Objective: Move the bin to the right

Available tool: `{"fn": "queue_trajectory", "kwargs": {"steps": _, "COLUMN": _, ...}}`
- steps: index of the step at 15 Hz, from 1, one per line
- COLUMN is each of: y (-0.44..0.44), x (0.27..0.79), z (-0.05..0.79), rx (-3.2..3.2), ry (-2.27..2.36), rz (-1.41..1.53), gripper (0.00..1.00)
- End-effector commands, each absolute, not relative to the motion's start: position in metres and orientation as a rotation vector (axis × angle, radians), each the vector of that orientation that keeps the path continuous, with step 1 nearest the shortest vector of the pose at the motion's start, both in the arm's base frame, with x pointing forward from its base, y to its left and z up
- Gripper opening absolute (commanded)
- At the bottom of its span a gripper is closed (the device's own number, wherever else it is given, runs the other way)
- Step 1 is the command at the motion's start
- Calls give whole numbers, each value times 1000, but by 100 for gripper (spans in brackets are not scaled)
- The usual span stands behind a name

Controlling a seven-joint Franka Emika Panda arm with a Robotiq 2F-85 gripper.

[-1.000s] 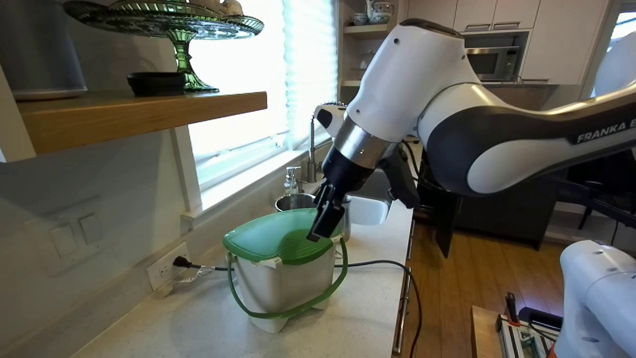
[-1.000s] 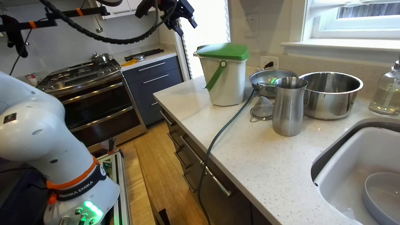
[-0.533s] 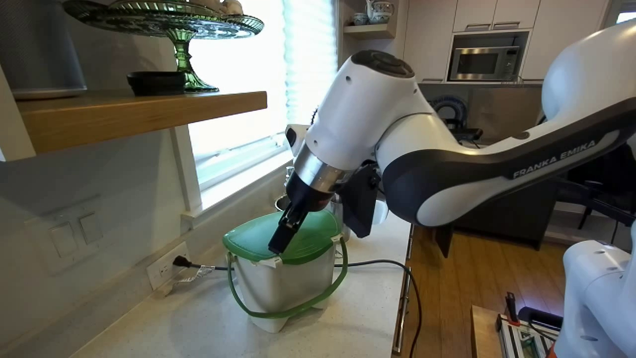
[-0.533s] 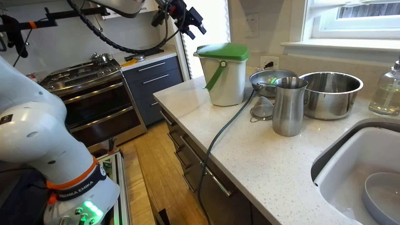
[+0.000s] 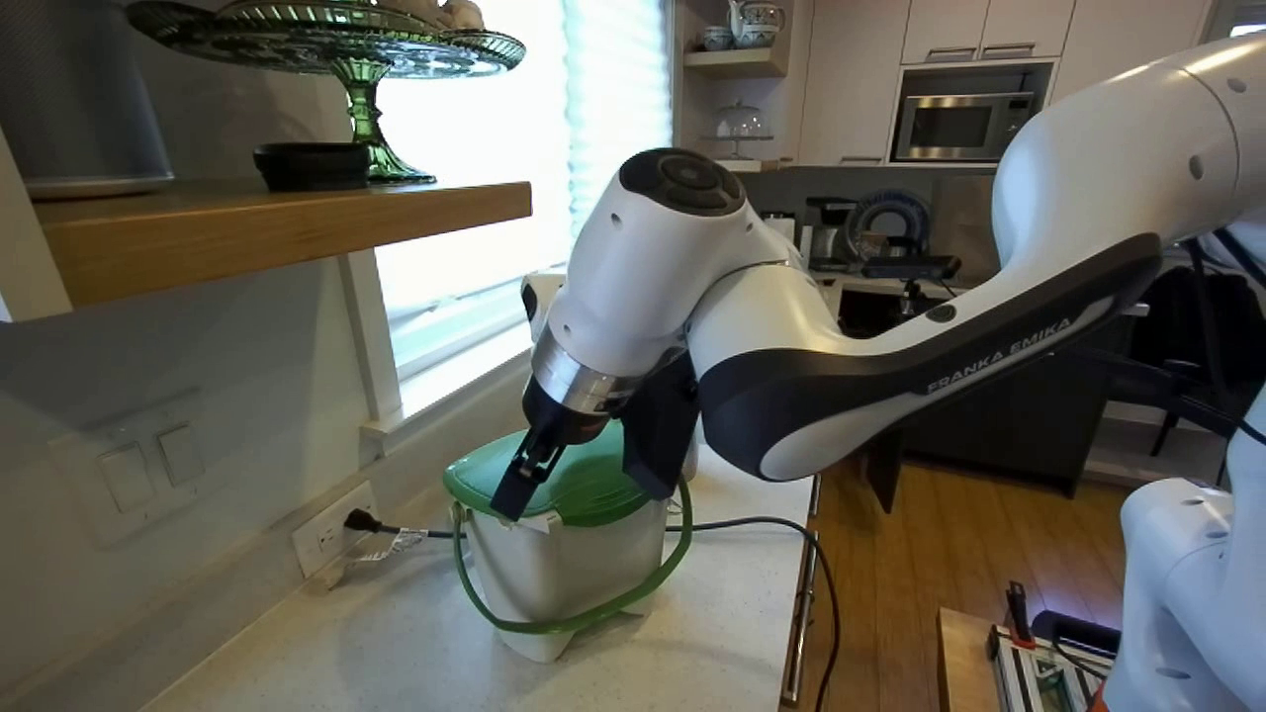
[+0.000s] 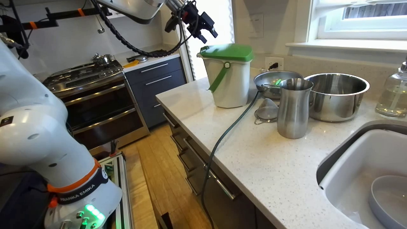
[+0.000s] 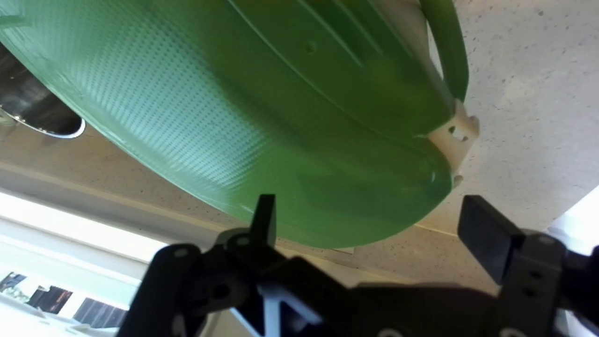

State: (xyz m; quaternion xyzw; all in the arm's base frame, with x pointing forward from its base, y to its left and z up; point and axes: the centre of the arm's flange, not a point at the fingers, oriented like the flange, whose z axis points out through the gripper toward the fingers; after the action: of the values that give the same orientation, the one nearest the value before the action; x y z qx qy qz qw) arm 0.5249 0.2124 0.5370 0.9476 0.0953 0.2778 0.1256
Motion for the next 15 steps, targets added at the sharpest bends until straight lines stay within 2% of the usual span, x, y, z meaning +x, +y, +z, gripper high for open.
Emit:
{"fn": "queue_trajectory", "kwargs": {"steps": 1, "y": 220, "x": 539, "z": 529, "rx": 2741, "ry": 271, "rz": 805, "gripper": 100}}
{"fn": "queue_trajectory", "kwargs": {"steps": 15, "y": 215, "x": 520, "z": 519, "rx": 2689, "ry": 422, "rz": 575, "gripper": 100}}
